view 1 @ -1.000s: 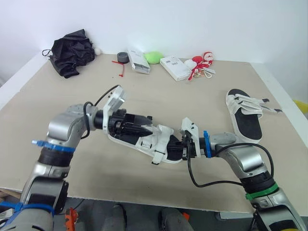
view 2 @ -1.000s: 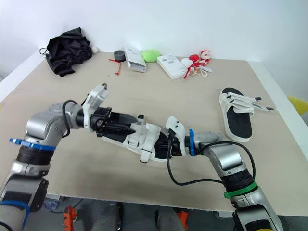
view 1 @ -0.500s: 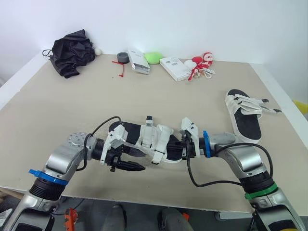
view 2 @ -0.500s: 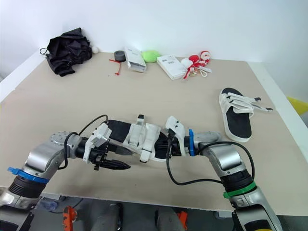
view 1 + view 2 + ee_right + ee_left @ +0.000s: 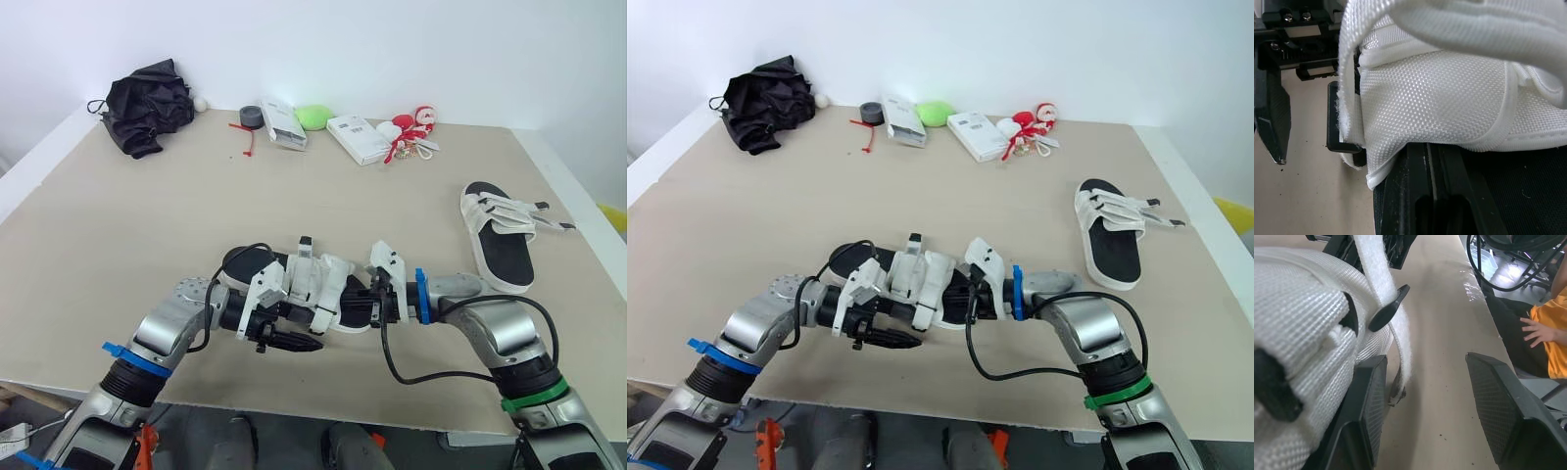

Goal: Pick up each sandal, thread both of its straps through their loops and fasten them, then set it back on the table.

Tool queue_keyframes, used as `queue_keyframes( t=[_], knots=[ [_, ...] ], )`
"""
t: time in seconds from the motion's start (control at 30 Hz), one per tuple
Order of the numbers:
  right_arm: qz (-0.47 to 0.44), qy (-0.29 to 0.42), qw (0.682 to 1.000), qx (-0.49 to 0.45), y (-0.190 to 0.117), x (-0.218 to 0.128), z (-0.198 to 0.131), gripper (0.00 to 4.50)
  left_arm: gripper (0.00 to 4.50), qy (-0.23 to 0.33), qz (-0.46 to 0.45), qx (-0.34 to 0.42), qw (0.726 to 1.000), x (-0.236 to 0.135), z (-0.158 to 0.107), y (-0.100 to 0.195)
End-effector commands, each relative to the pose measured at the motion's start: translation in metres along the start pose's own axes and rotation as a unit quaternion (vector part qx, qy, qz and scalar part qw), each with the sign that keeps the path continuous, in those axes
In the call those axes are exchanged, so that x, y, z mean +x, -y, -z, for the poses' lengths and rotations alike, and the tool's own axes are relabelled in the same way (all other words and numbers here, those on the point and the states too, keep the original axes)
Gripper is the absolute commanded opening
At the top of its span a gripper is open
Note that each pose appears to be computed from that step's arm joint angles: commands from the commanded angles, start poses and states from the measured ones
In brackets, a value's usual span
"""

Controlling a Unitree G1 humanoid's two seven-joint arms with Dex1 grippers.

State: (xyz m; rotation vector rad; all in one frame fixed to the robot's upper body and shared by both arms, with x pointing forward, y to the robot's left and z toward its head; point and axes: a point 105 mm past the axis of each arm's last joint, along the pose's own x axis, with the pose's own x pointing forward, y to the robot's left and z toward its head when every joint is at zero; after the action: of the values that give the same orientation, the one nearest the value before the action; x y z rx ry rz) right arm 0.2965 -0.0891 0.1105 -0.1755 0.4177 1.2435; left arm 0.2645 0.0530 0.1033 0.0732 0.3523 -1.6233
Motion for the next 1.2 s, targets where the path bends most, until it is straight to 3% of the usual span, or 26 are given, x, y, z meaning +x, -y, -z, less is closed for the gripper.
queue_keyframes(
  t=[0.03, 0.13, 0.23, 0.37, 0.47, 0.53, 0.63, 0.73, 0.83, 1.2],
  knots=[
    [-0.011, -0.028, 0.999, 0.026, -0.006, 0.002, 0.017, 0.00, 0.86, 0.005, 0.026, 0.006, 1.000, 0.003, -0.007, 0.007],
    [-0.010, -0.029, 0.999, 0.025, -0.006, 0.002, 0.018, 0.00, 0.12, 0.001, 0.026, 0.001, 1.000, 0.002, -0.006, 0.006],
    [-0.009, -0.029, 0.999, 0.024, -0.005, 0.003, 0.017, 0.00, 0.12, -0.005, 0.028, -0.003, 1.000, 0.001, -0.004, 0.007],
    [-0.010, -0.028, 0.999, 0.022, -0.004, 0.003, 0.015, 0.00, 0.12, -0.008, 0.091, -0.078, 0.993, -0.007, -0.006, 0.029],
    [-0.010, -0.028, 0.999, 0.022, -0.003, 0.003, 0.015, 0.00, 0.12, -0.056, 0.154, -0.111, 0.980, -0.023, -0.005, 0.051],
    [-0.010, -0.029, 0.999, 0.022, -0.003, 0.003, 0.016, 0.00, 0.12, -0.083, 0.194, -0.115, 0.971, -0.034, -0.015, 0.064],
    [-0.011, -0.029, 0.999, 0.022, -0.001, 0.003, 0.015, 0.00, 0.12, -0.069, 0.217, -0.120, 0.966, -0.034, -0.038, 0.068],
    [-0.012, -0.028, 0.999, 0.020, 0.000, 0.004, 0.013, 0.00, 0.12, 0.021, 0.223, -0.135, 0.965, -0.021, -0.083, 0.053],
    [-0.012, -0.026, 0.999, 0.018, 0.001, 0.006, 0.012, 0.00, 0.12, 0.058, 0.203, -0.177, 0.961, -0.012, -0.099, 0.036],
    [-0.006, -0.023, 0.999, 0.021, 0.001, 0.005, 0.014, 0.00, 0.12, 0.075, -0.007, -0.354, 0.932, 0.005, -0.070, -0.055]
  ],
)
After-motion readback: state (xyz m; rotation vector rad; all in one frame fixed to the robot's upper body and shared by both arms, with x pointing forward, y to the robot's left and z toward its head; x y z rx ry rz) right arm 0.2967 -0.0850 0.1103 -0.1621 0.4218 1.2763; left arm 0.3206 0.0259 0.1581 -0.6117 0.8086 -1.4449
